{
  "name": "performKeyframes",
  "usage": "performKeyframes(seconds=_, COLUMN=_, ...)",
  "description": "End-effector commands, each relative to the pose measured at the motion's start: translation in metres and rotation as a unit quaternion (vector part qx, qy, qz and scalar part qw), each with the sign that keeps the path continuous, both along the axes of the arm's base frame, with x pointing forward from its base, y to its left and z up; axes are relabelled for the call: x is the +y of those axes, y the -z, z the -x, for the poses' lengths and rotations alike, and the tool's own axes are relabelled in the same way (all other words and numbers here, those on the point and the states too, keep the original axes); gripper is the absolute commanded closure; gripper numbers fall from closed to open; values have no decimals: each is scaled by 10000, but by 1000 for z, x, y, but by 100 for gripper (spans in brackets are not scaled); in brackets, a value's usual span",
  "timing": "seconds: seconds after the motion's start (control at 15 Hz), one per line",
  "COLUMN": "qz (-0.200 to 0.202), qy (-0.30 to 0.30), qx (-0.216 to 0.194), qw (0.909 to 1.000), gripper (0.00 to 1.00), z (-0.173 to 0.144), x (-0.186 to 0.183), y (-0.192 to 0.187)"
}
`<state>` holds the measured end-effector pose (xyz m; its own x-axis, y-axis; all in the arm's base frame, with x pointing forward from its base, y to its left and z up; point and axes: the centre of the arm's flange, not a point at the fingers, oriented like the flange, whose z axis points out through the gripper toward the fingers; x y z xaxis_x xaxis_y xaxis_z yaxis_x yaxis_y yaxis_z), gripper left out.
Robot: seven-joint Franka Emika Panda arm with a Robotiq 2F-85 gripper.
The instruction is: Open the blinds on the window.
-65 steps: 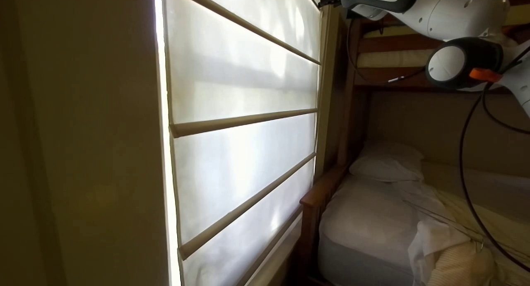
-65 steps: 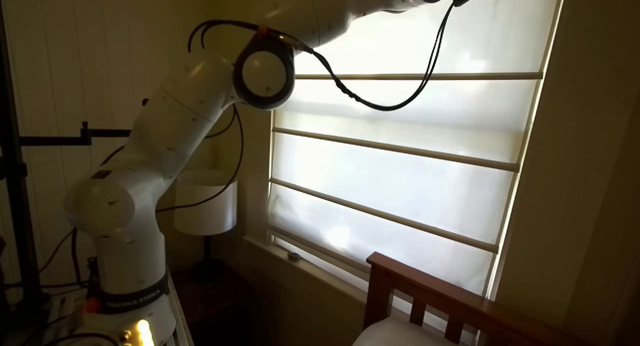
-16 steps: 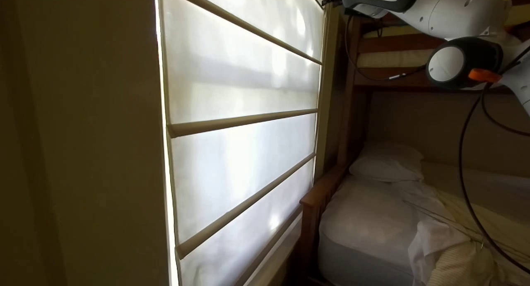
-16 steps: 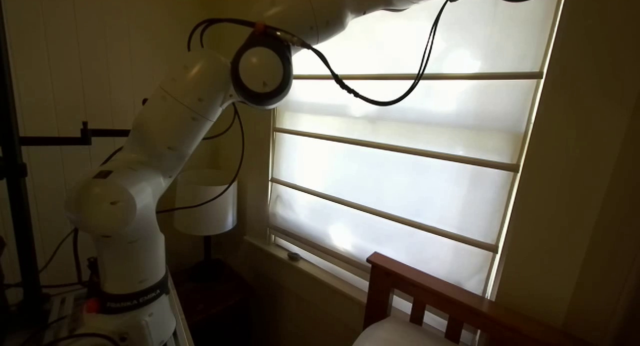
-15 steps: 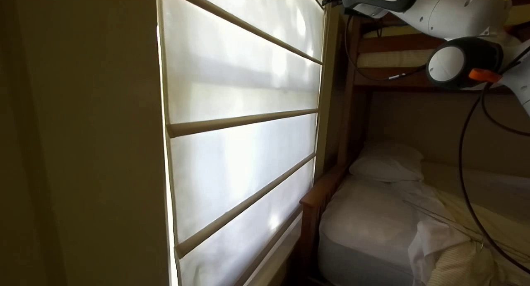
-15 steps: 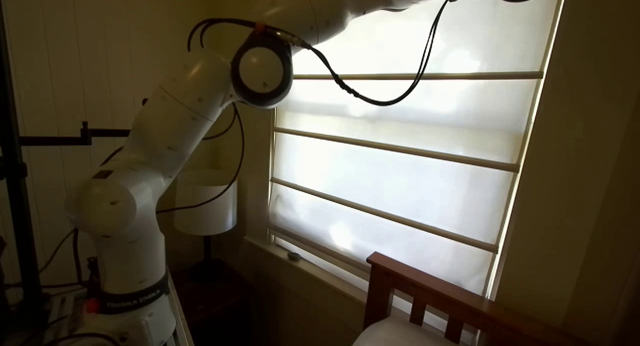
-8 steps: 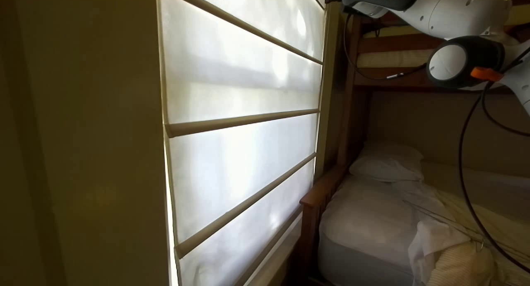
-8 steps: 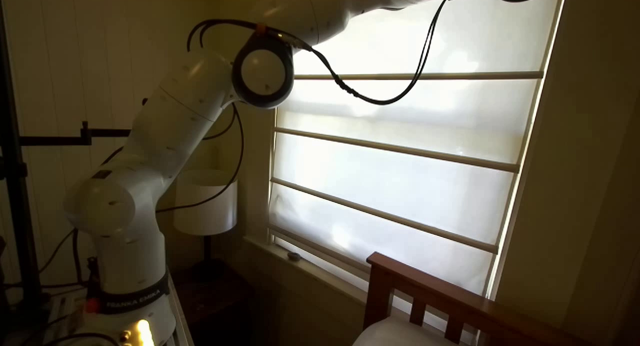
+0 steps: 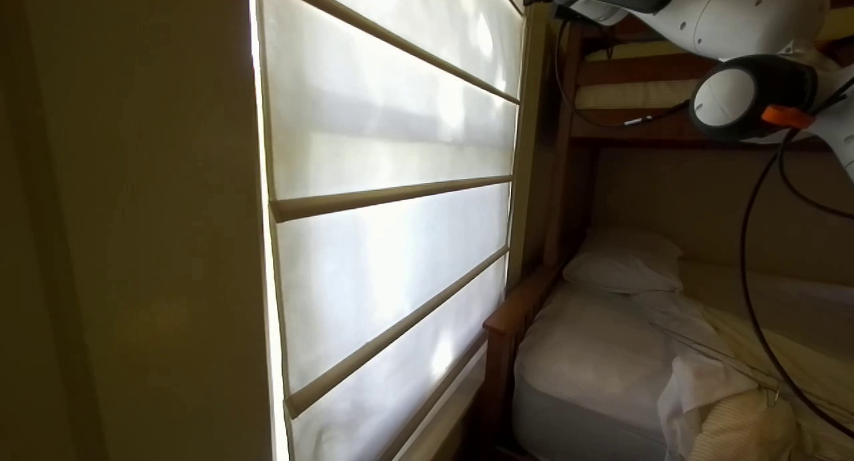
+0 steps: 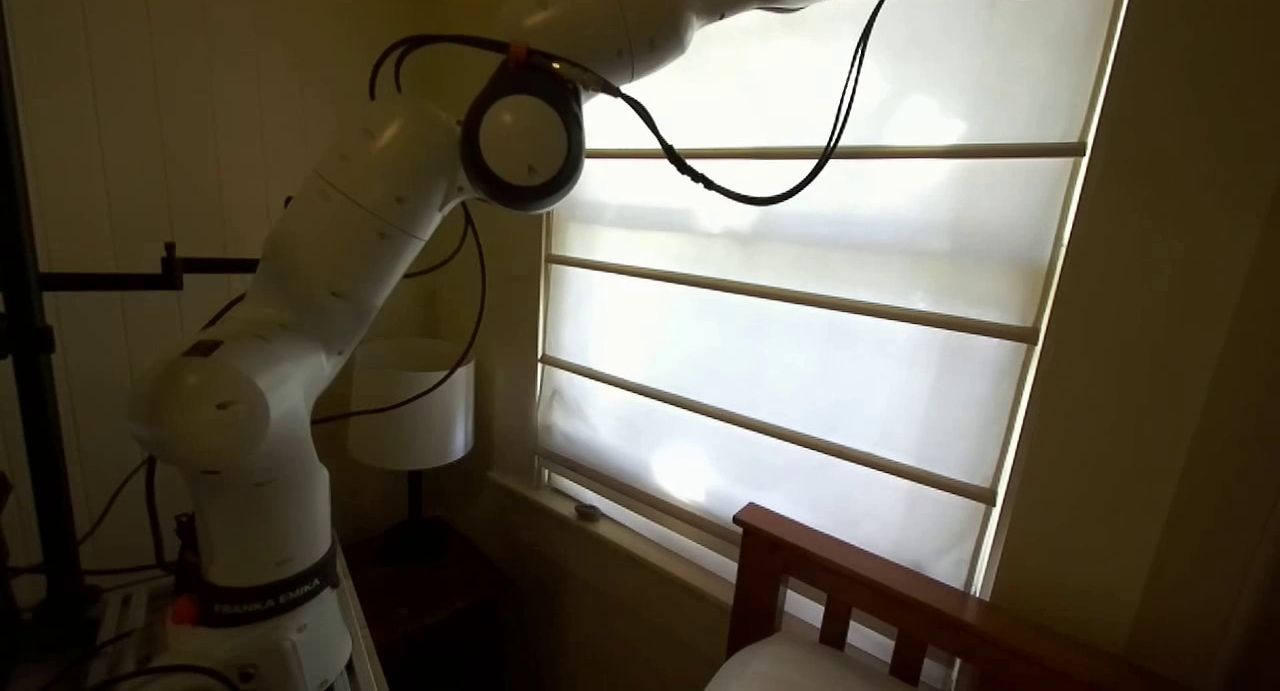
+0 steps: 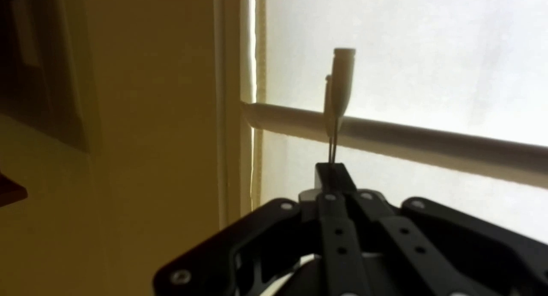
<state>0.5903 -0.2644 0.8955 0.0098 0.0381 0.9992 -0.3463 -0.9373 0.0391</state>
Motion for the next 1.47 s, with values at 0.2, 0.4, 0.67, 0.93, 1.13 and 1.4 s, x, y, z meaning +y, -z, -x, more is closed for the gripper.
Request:
performKeyframes(seconds=0.2, qz=-7, qy=-207, qx=953, qw=9952, gripper=100, z=76, x=48, y=-7)
performKeyframes(seconds=0.4, qz=-145, qy=-118, qx=1347, qw=9907, gripper=100, z=84, x=51, y=8)
performKeyframes(seconds=0.67, qz=-457, qy=230, qx=1642, qw=9851, gripper=100, z=72, x=31, y=35)
performKeyframes(seconds=0.93, qz=-772, qy=582, qx=1780, qw=9793, gripper=100, z=60, x=15, y=60)
performKeyframes(seconds=1.13, qz=-1053, qy=656, qx=1985, qw=9722, gripper=100, z=55, x=17, y=75)
performKeyframes(seconds=1.4, qz=-1507, qy=714, qx=2318, qw=9584, gripper=100, z=51, x=25, y=97)
